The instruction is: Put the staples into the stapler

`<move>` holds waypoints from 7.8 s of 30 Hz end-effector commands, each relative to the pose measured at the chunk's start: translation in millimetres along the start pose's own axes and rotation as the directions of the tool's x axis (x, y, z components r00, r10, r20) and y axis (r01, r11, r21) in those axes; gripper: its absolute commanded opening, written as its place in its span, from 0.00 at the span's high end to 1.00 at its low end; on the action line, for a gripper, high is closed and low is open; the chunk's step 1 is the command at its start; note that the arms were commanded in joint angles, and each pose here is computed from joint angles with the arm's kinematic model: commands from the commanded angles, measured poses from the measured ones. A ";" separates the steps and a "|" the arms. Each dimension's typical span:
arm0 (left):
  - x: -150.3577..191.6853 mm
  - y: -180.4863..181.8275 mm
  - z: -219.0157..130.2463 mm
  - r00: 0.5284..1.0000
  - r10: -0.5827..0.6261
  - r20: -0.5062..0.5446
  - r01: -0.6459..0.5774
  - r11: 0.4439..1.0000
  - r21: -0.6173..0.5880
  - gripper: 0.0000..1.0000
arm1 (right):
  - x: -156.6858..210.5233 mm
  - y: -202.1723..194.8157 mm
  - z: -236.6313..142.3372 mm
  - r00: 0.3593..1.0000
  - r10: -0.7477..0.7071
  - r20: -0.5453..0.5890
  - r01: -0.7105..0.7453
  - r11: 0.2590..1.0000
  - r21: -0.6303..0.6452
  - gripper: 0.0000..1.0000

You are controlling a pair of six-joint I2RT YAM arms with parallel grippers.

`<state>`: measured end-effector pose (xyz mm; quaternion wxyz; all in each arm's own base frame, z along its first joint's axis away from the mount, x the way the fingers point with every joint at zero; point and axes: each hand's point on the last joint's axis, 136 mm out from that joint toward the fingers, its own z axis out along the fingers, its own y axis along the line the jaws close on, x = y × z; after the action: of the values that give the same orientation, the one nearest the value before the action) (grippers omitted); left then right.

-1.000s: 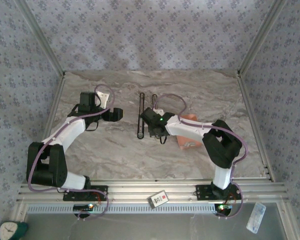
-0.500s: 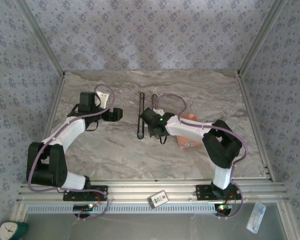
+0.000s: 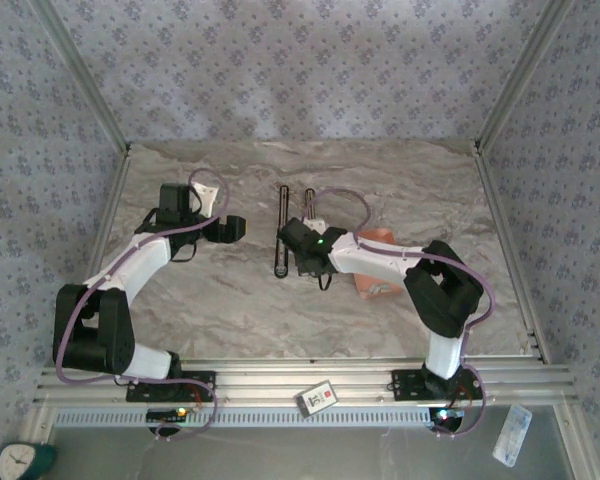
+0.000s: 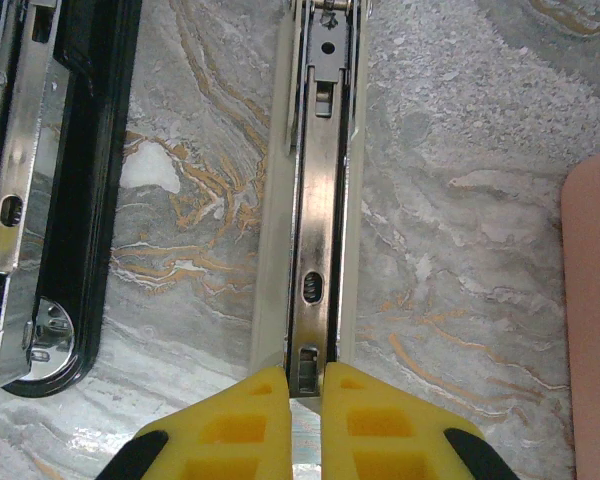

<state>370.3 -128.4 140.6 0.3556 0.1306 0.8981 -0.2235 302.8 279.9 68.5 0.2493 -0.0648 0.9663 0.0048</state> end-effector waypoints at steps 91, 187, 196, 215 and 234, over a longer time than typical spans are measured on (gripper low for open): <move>1.9 -62.0 3.1 0.998 0.059 -0.021 -0.056 0.991 0.121 0.02 | 117.1 -16.7 -46.5 0.891 0.103 -0.443 -0.127 0.992 -0.026 0.67; 9.9 -58.1 16.3 0.997 0.039 -0.068 -0.032 0.994 0.105 0.02 | -7.3 -2.5 -14.3 0.998 0.016 0.058 -0.005 0.983 -0.184 0.87; 9.7 -58.0 16.0 0.997 0.039 -0.067 -0.032 0.994 0.103 0.02 | -8.0 -1.3 -7.4 0.999 0.003 0.042 0.004 0.987 -0.162 0.87; 8.4 -58.4 14.9 0.997 0.043 -0.061 -0.037 0.994 0.102 0.02 | 0.3 -7.7 -1.3 0.999 -0.016 0.028 0.019 0.994 -0.107 0.88; 7.5 -58.9 14.0 0.997 0.046 -0.058 -0.040 0.994 0.103 0.02 | -8.6 -12.9 -14.4 0.995 -0.026 0.098 0.034 0.996 -0.081 0.88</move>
<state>347.5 -182.4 124.6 0.3070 0.1685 0.9014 -0.2544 301.4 269.9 69.7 0.2696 -0.0846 0.9579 0.0504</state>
